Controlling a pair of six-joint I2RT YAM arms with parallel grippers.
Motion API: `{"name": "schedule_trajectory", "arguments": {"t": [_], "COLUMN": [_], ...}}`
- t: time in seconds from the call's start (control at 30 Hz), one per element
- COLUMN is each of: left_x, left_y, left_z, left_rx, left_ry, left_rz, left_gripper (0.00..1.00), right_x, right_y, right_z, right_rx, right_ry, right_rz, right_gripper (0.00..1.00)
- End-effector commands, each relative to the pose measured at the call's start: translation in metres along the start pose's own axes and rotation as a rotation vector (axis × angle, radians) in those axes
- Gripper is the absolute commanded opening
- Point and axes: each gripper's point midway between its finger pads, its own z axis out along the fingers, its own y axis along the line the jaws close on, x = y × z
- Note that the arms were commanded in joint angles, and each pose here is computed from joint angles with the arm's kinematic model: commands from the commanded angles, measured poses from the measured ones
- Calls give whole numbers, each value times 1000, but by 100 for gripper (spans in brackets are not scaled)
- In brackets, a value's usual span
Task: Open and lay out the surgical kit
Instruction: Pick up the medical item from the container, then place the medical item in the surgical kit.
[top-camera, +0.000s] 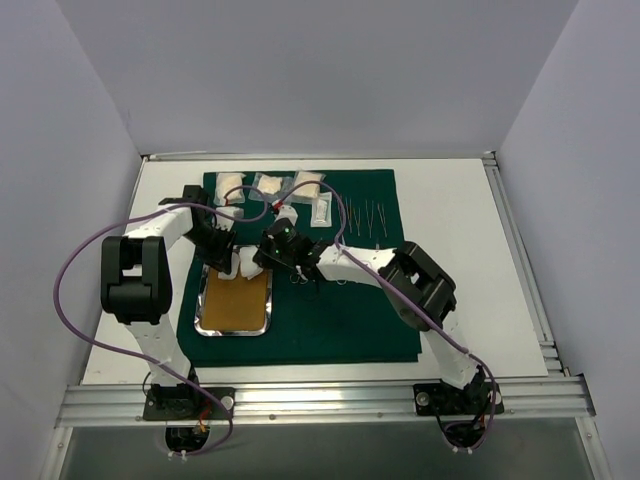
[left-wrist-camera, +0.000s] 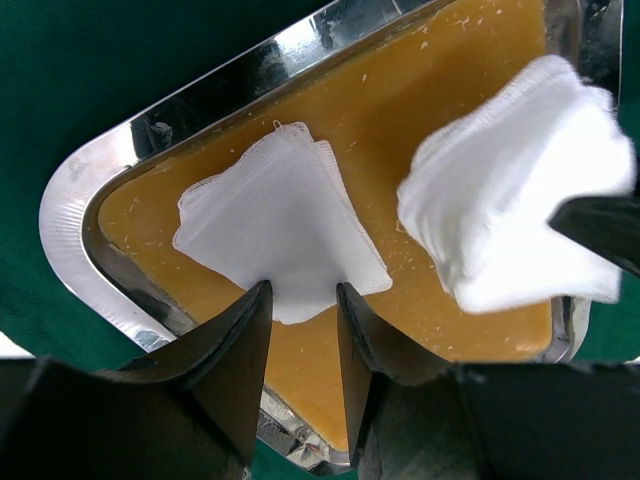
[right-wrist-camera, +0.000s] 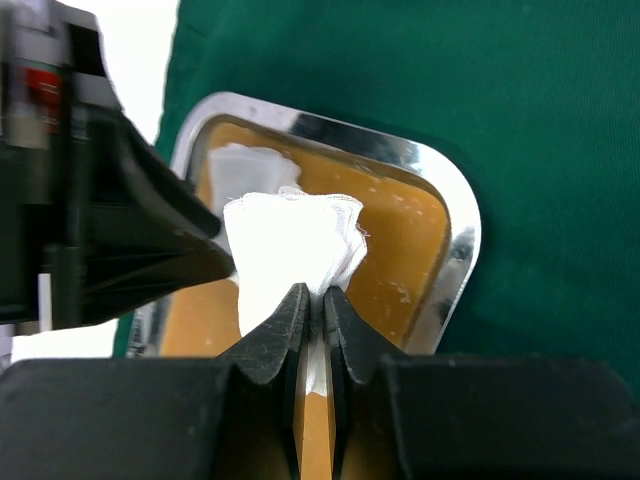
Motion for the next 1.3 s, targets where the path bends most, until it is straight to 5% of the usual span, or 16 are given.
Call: {"name": "schedule_trajectory", "arguments": {"t": [0.0, 0.53, 0.87, 1.2, 1.27], "left_x": [-12, -23, -20, -23, -23], "left_y": [0, -10, -9, -10, -11], "left_z": [-9, -32, -29, -33, -36], "left_rx": [-13, 2, 6, 6, 4], "left_ry": [-46, -93, -84, -90, -94], "left_rz": [37, 45, 37, 39, 41], "left_gripper": [42, 43, 43, 43, 44], "right_x": [-38, -130, -126, -119, -120], "right_y": [28, -14, -33, -56, -54], "right_z": [-24, 15, 76, 86, 83], "right_rx": [-72, -25, -37, 26, 25], "right_ry": [-88, -316, -337, -287, -281], "right_rz": [4, 84, 179, 148, 133], "right_gripper": [0, 0, 0, 0, 10]}}
